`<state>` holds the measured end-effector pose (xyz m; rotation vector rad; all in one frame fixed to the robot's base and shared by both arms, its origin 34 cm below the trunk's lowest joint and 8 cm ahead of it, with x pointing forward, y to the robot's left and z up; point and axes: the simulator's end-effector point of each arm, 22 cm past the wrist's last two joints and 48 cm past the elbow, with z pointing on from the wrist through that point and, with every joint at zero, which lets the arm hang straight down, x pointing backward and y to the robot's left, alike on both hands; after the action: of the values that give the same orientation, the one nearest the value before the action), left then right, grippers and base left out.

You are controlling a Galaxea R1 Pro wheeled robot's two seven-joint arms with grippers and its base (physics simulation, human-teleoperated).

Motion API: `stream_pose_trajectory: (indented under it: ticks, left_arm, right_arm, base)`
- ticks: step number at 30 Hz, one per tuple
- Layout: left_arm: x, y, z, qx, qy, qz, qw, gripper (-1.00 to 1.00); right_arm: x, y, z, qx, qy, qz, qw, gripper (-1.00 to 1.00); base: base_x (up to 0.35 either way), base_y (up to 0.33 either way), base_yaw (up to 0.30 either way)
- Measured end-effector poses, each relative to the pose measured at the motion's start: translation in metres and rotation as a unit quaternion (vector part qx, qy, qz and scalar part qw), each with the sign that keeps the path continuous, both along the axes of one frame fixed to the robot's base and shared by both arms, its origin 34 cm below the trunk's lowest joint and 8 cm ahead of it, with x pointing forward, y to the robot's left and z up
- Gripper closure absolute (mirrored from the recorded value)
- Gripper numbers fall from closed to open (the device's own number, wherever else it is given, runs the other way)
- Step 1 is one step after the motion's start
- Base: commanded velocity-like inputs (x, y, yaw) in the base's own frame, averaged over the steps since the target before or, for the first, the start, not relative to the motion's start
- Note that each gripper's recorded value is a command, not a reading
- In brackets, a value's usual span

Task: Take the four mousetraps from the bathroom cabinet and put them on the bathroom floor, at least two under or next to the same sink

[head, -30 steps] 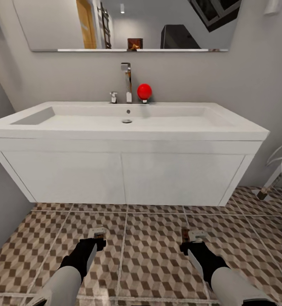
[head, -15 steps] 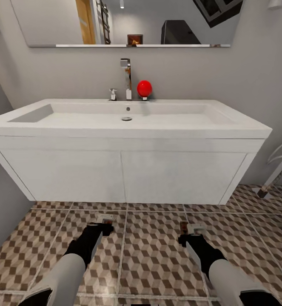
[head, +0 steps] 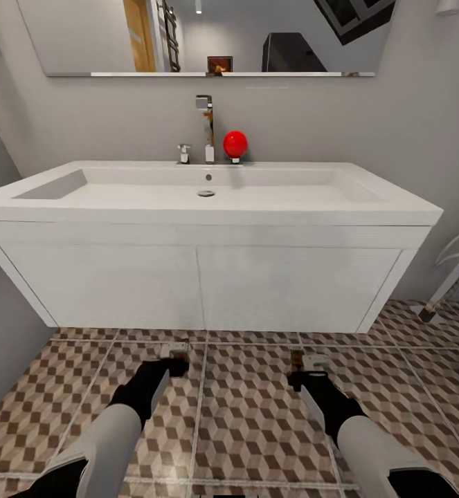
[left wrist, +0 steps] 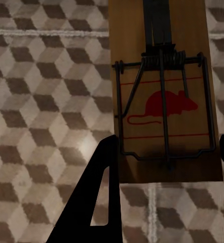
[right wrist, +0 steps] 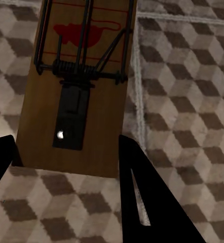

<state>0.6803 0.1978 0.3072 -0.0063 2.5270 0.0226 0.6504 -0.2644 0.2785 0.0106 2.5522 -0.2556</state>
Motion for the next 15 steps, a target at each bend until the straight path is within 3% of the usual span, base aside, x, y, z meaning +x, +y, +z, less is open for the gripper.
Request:
stream_pose_trajectory:
  ticks: [5, 10, 15]
  left_arm:
    - [0.004, 0.003, 0.005, 0.001, -0.007, 0.003, 1.0, 1.0]
    - [0.004, 0.003, 0.004, 0.002, -0.004, 0.004, 1.0, 1.0]
    - [0.003, 0.003, 0.004, 0.002, -0.003, 0.003, 1.0, 1.0]
  right_arm:
    - [0.016, 0.005, 0.017, -0.001, -0.02, 0.003, 0.9998, 1.0]
    - [0.014, 0.021, 0.018, -0.004, -0.007, 0.005, 1.0, 1.0]
    - [0.015, 0.024, 0.019, -0.002, -0.007, 0.006, 1.0, 1.0]
  base:
    - [0.0, 0.0, 0.0]
    - [0.0, 0.0, 0.0]
    - [0.0, 0.0, 0.0]
